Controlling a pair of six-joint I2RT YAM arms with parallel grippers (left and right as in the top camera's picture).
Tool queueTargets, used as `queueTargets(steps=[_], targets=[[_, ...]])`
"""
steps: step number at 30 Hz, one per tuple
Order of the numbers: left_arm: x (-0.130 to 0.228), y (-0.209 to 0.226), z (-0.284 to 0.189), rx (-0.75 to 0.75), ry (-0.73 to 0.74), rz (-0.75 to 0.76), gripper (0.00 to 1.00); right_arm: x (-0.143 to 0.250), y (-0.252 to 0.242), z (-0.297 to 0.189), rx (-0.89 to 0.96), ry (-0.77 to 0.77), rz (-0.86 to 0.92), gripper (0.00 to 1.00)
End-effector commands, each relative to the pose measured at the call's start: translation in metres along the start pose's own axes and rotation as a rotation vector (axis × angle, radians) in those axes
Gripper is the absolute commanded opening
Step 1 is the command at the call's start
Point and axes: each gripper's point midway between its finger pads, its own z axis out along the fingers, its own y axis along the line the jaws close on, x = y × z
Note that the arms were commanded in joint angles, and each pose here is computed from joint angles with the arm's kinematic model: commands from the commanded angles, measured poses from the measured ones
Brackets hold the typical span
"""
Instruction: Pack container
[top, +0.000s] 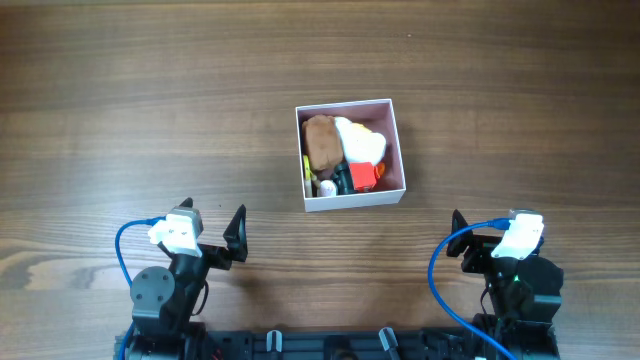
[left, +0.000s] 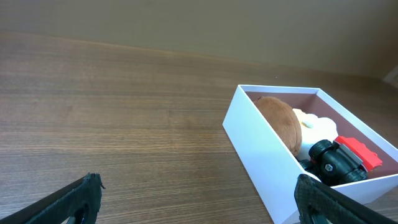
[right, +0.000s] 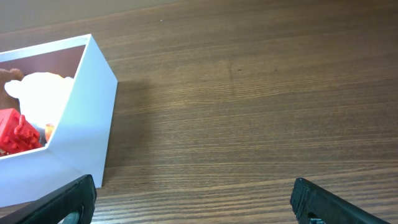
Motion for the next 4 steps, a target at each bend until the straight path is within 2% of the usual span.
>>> queueTargets(steps=[1,4], targets=[[0.0021,-0.0018,0.0006,0.016,-0.003,0.019,1.00,0.0021,0.0024,0.0007,-0.014,0.001,-0.019,1.00],[0.0021,-0.0018,0.0006,0.016,-0.003,0.019,1.00,0.0021,0.0024,0.0007,-0.014,0.001,-0.020,1.00]])
